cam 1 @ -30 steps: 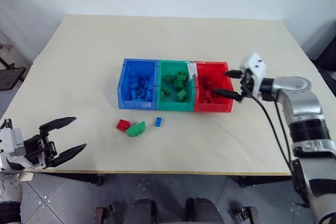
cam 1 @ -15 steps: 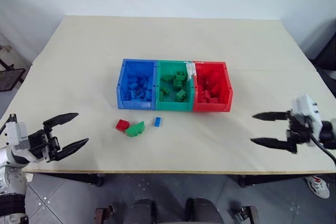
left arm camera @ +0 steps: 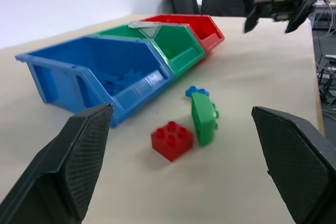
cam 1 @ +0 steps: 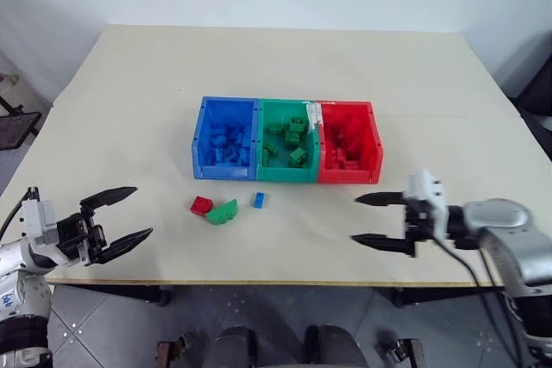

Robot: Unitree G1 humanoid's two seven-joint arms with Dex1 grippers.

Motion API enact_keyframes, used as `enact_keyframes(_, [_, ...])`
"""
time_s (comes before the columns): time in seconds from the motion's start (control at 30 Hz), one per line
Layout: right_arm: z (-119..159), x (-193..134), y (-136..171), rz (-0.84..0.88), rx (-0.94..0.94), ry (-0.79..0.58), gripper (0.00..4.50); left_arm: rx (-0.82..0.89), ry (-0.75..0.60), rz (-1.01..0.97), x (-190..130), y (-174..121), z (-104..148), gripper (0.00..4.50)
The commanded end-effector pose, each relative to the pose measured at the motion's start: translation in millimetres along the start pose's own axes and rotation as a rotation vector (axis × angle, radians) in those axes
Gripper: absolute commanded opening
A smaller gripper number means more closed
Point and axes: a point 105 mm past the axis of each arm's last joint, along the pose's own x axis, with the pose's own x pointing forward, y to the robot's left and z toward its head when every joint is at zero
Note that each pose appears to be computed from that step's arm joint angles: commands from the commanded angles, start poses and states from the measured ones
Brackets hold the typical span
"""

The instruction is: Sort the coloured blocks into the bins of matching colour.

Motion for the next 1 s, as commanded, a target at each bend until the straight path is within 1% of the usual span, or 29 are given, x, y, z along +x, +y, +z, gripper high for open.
enact_keyframes(0.03, [3.9, 29.4, 4.0, 0.013, -0.033, 0.0, 4.47, 0.052, -0.01, -0.068, -6.0, -9.6, 12.7, 4.5])
enact_keyframes(0.27, [4.8, 91.2, 2.6, 0.0, -0.055, -0.033, 4.47, 0.053, -0.003, -0.034, -14.2, -19.8, 15.7, 4.5])
enact_keyframes(0.47, [3.3, 130.3, -4.6, -0.054, -0.074, -0.04, 4.47, 0.054, -0.002, -0.018, -16.3, -27.4, 18.1, 4.5])
enact_keyframes(0.63, [6.2, 152.0, -15.0, -0.115, -0.076, -0.048, 4.47, 0.054, 0.001, -0.005, -18.7, -32.2, 20.5, 4.5])
enact_keyframes(0.8, [9.1, 168.3, -15.5, -0.119, -0.096, -0.041, 4.47, 0.054, 0.001, 0.0, -19.8, -35.0, 21.4, 4.5])
enact_keyframes(0.9, [5.7, 172.4, -13.2, -0.117, -0.127, -0.018, 3.85, 0.056, 0.003, 0.004, -21.5, -34.8, 22.6, 4.5])
enact_keyframes(0.97, [3.2, 170.4, -9.0, -0.096, -0.123, -0.016, 3.24, 0.058, 0.004, 0.007, -22.1, -34.5, 23.0, 4.5])
enact_keyframes(1.0, [3.5, 168.9, -8.0, -0.091, -0.12, -0.018, 2.86, 0.058, 0.004, 0.007, -22.2, -34.4, 23.0, 4.5])
